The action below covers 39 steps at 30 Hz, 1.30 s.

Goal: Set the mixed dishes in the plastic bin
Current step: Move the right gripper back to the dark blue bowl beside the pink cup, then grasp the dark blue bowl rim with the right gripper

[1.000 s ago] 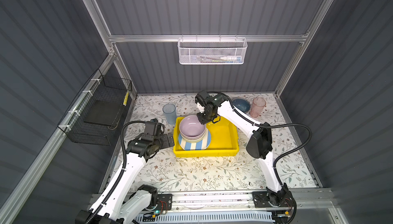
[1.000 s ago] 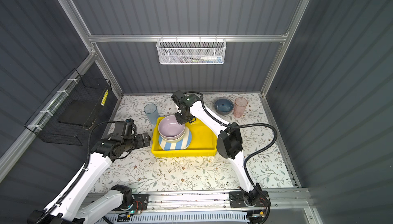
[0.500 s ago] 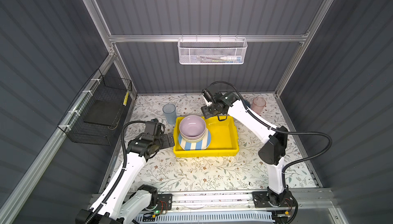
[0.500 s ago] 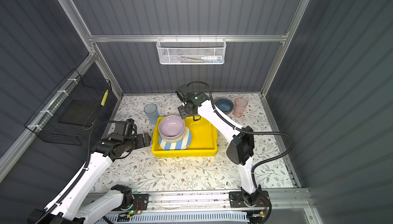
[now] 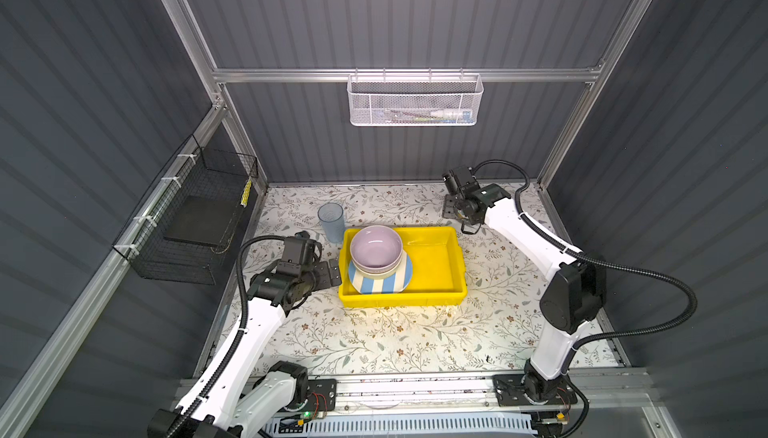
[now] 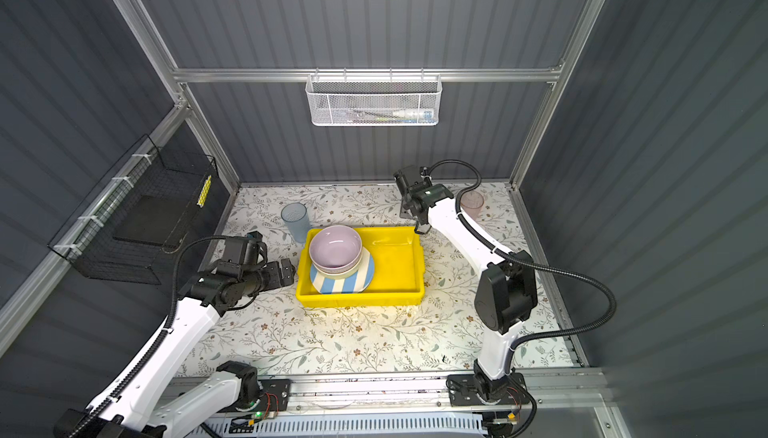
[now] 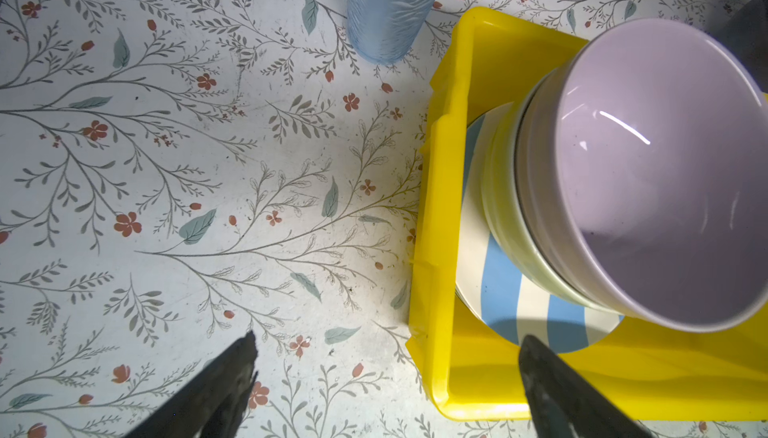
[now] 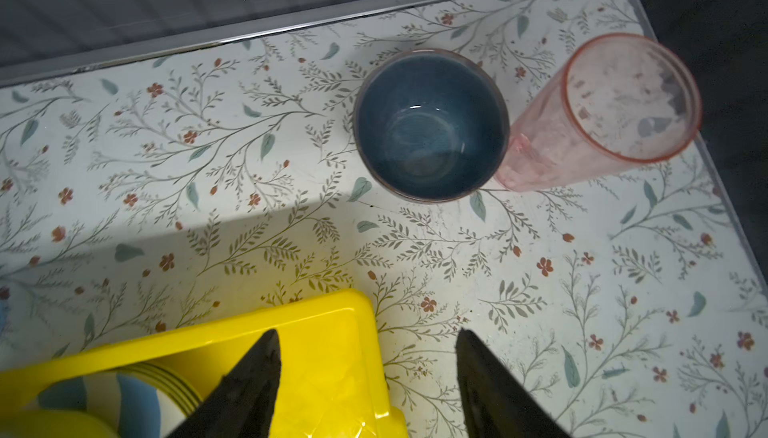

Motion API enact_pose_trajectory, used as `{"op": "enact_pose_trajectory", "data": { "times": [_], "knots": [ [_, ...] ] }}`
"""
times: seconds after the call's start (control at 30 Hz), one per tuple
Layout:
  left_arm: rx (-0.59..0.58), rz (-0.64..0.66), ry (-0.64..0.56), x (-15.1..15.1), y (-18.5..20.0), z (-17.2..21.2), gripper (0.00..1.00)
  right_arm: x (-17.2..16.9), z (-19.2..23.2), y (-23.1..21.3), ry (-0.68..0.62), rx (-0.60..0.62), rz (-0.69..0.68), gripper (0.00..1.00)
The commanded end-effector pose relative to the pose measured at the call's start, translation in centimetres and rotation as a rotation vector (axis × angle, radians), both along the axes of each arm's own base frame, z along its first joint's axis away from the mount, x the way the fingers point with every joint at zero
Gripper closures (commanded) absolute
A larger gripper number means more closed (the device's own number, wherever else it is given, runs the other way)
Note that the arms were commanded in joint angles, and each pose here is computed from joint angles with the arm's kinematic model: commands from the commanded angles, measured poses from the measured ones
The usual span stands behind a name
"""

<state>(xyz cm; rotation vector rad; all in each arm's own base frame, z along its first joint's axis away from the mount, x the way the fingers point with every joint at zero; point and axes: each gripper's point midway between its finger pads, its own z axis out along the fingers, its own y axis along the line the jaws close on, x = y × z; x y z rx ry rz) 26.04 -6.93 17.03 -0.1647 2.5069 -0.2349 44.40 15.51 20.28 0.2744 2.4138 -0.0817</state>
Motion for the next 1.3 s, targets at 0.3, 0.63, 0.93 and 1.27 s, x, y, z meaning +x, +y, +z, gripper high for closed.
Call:
{"op": "enact_pose_trajectory", "data": {
  "times": [0.3, 0.63, 0.93, 1.27],
  "knots": [
    [-0.003, -0.019, 0.023, -0.2, -0.1, -0.9, 0.0, 1.5, -4.1, -3.4, -0.076, 0.208, -0.349, 0.33],
    [-0.007, -0.024, 0.032, 0.0, -0.4, -0.9, 0.0, 2.7, -7.4, -4.8, -0.053, 0.4, -0.459, 0.37],
    [-0.006, -0.026, 0.028, 0.2, -0.4, -0.6, 0.0, 3.7, -10.1, -5.3, -0.009, 0.487, -0.522, 0.38],
    [-0.004, -0.03, 0.03, 0.3, -0.5, -0.7, 0.0, 4.3, -11.8, -5.6, 0.015, 0.489, -0.547, 0.4]
  ]
}}
